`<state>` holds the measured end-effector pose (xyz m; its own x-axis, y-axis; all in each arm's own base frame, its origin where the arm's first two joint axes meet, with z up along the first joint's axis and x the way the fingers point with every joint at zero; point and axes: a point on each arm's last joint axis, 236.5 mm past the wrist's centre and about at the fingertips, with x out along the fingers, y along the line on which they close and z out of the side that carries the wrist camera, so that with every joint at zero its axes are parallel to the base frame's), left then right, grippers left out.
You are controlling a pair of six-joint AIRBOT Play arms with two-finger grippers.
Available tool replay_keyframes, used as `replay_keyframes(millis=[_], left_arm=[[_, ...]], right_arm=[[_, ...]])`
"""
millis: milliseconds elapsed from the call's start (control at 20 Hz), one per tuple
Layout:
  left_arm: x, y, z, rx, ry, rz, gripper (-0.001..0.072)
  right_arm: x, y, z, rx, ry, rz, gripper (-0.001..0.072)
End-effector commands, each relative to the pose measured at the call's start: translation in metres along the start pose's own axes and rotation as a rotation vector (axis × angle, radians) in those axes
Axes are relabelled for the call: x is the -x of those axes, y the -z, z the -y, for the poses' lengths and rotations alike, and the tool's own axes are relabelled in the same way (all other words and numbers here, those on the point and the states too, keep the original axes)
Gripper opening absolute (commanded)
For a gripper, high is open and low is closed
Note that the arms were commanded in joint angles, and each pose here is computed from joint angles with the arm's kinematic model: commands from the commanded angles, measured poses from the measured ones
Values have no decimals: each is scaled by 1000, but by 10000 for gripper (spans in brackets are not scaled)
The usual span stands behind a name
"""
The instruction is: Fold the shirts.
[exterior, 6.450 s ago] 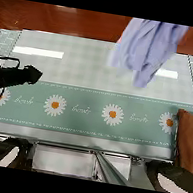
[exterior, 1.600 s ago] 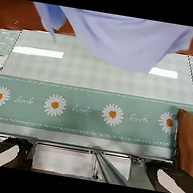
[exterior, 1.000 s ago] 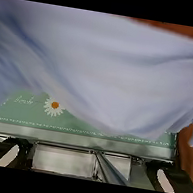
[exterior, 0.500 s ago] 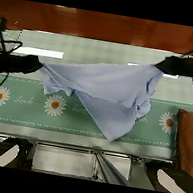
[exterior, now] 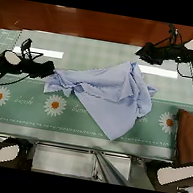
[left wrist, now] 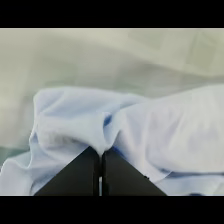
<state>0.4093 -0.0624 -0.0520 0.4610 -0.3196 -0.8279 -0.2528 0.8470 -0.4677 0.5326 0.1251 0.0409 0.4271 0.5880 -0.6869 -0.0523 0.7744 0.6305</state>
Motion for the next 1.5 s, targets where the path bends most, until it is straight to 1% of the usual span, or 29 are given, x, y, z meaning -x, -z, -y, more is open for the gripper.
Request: replay_keyframes(millis=[0, 100, 150, 200, 450, 550, 650, 750, 850, 1100, 1150, 1200, 1250, 1350, 1450], left_arm=[[-7, -7, 5, 3, 12, -12, 17], [-5, -6, 7, 2, 15, -24, 17], [-6, -5, 6, 1, 14, -25, 17], [-6, -5, 7, 1, 15, -25, 17], [-5, 2, 7, 1, 15, -56, 17], [-5, 2, 7, 1, 15, -56, 17], [-5, 4, 7, 2, 15, -64, 17], [-5, 6, 7, 2, 15, -72, 17], [-5, 7, 7, 1, 16, -78, 17], [-7, 12, 13, -16, 21, -87, 17], [-7, 13, 15, -21, 22, -88, 17], [-8, 13, 16, -22, 24, -88, 17], [-8, 13, 16, -23, 24, -88, 17], [-3, 7, 17, -22, 27, -73, 17], [14, -16, 31, -23, 61, -11, 16]], right_arm=[[36, 28, 30, -22, 37, -165, 414], [86, 88, 75, -65, 236, -370, 410], [101, 119, 89, -95, 308, -425, 410], [108, 151, 93, -128, 335, -442, 410], [94, 320, 69, -252, 227, -568, 410], [88, 368, 62, -297, 199, -630, 410], [79, 394, 58, -313, 187, -669, 410], [65, 400, 56, -315, 199, -665, 410], [44, 400, 45, -337, 163, -648, 410], [-6, 378, 25, -401, 100, -490, 409], [-11, 371, 19, -408, 82, -459, 341], [-13, 365, 9, -389, 37, -443, 115], [-13, 355, -7, -340, -35, -427, 23], [-6, 325, -35, -259, -113, -393, 22], [15, 277, -61, -124, -151, -327, 22]])
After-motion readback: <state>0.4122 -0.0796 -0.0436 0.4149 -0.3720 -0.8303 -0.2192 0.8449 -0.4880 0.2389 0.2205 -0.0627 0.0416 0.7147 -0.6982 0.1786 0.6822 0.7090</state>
